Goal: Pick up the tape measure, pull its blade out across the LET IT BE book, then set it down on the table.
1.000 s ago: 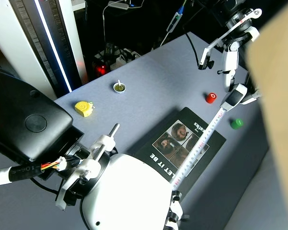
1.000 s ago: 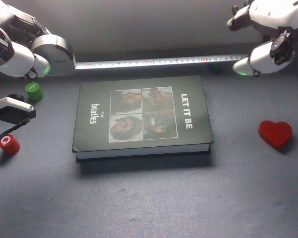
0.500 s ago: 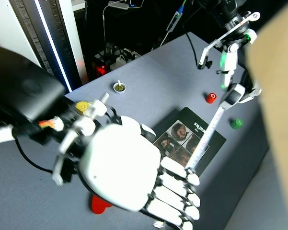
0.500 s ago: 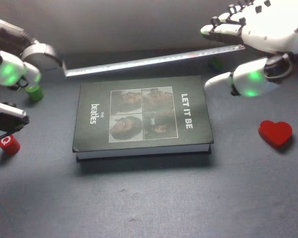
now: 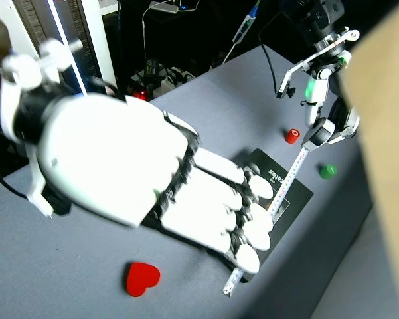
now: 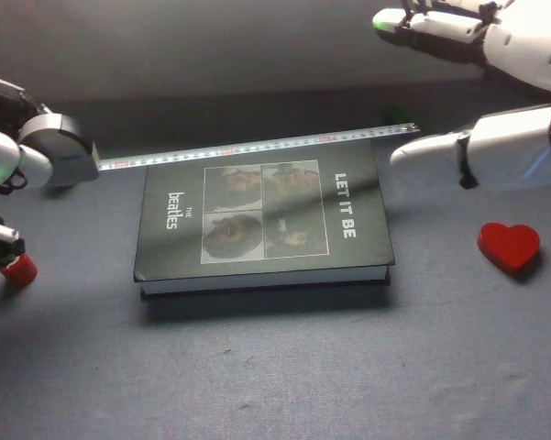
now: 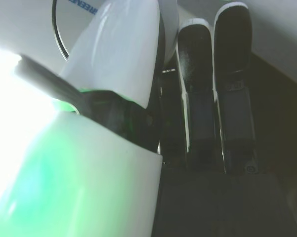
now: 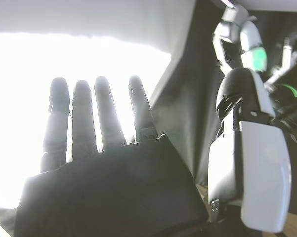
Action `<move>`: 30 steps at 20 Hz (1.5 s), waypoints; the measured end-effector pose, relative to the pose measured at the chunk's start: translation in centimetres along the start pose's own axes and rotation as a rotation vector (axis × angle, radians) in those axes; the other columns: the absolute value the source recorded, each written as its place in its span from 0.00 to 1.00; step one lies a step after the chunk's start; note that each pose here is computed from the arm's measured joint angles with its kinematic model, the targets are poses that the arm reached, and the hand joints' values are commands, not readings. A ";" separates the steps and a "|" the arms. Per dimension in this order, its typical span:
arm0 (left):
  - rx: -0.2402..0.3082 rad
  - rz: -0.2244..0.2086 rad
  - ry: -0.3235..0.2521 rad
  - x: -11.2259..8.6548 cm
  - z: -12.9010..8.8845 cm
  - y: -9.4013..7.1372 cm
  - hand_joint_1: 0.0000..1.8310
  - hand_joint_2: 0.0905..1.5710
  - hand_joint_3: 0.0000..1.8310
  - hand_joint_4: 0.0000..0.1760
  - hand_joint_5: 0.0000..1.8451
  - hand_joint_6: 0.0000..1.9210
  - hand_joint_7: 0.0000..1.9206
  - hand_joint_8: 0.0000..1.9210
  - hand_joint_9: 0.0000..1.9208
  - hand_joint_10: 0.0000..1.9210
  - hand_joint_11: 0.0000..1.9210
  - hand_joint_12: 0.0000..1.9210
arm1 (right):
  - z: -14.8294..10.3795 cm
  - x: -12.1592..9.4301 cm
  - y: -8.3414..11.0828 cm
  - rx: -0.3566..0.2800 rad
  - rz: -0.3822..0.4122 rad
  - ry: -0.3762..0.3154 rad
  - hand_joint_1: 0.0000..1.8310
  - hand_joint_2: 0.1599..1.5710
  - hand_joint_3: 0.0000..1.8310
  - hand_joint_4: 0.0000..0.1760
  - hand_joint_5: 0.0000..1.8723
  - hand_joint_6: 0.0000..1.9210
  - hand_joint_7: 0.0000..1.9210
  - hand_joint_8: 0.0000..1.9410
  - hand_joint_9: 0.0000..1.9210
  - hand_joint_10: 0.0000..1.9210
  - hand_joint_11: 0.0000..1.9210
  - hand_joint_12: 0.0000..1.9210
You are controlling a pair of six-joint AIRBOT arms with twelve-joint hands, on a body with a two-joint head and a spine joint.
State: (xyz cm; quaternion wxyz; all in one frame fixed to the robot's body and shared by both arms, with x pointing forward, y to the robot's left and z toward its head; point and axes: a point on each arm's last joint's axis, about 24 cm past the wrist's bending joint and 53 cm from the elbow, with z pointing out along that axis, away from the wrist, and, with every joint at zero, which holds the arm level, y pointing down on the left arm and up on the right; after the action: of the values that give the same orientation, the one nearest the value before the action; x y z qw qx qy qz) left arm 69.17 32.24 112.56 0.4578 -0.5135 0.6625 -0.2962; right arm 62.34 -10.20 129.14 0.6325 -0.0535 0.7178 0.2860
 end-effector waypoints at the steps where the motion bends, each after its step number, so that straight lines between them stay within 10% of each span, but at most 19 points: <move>1: -0.005 0.008 0.002 -0.1 0.1 0.3 0.75 0.72 0.00 0.00 0.42 0.57 0.47 0.58 0.45 0.72 0.44 0.64 | -0.1 -0.1 -0.1 0.001 -0.006 -0.001 0.01 0.64 0.00 0.75 0.01 0.00 0.02 0.00 0.01 0.00 0.00 0.20; 9: -0.006 0.095 0.087 0.9 0.5 1.8 0.74 0.72 0.00 0.00 0.42 0.57 0.47 0.58 0.45 0.72 0.44 0.63 | -0.4 1.9 3.4 -0.148 -0.033 0.071 0.02 0.63 0.00 0.72 0.02 0.00 0.02 0.00 0.02 0.00 0.00 0.20; 30: -0.031 0.125 0.071 -1.5 2.3 5.3 0.75 0.72 0.00 0.00 0.44 0.54 0.48 0.57 0.45 0.71 0.45 0.63 | -0.3 1.0 3.3 -0.137 -0.043 0.045 0.03 0.65 0.00 0.63 0.01 0.00 0.04 0.00 0.04 0.00 0.00 0.23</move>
State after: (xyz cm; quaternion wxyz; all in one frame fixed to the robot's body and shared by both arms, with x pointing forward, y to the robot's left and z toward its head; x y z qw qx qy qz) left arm 69.20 35.37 107.51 0.4437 -0.4673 0.7136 -0.2748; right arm 60.47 -7.32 129.37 0.6171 -0.1183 0.7093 0.3194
